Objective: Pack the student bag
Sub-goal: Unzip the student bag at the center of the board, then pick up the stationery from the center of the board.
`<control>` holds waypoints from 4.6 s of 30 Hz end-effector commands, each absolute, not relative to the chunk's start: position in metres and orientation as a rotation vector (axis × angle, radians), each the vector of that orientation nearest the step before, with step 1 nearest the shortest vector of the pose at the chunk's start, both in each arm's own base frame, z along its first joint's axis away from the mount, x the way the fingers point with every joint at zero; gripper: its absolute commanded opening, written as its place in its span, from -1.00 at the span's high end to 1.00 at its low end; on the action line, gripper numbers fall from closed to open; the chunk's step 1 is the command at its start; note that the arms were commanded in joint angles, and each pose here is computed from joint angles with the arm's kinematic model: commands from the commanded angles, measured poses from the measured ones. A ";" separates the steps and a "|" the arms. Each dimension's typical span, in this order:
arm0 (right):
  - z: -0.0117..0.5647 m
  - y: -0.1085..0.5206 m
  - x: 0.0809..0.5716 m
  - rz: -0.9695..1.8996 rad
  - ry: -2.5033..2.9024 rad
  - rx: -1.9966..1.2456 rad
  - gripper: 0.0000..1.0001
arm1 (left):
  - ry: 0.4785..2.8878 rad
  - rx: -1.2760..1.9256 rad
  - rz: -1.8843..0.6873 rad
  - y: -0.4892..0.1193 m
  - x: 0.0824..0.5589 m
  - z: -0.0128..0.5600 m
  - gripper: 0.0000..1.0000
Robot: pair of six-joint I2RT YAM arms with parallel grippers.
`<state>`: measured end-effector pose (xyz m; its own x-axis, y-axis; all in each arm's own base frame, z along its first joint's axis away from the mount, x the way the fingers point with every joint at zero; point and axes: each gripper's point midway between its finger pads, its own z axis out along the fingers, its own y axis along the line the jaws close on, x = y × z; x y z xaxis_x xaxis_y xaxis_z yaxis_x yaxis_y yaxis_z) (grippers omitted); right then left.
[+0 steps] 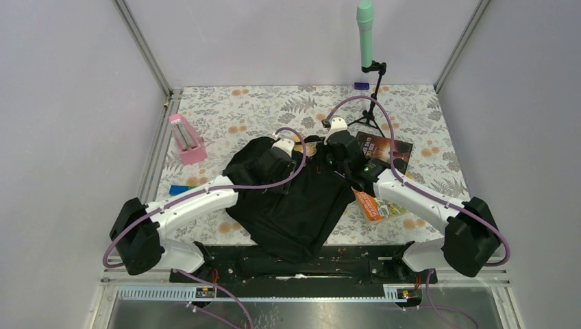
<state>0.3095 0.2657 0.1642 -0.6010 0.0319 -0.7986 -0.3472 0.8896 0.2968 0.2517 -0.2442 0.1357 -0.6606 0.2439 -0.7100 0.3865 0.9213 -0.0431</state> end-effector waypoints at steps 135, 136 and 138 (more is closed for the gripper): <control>0.049 0.207 0.443 -0.077 2.565 -0.041 -0.69 | 2.410 0.456 -0.441 -0.208 0.264 0.174 1.00; 0.049 0.207 0.443 -0.076 2.564 -0.041 -0.62 | 2.412 0.457 -0.440 -0.208 0.264 0.174 1.00; 0.050 0.208 0.443 -0.073 2.563 -0.047 -0.44 | 2.415 0.458 -0.435 -0.208 0.265 0.172 1.00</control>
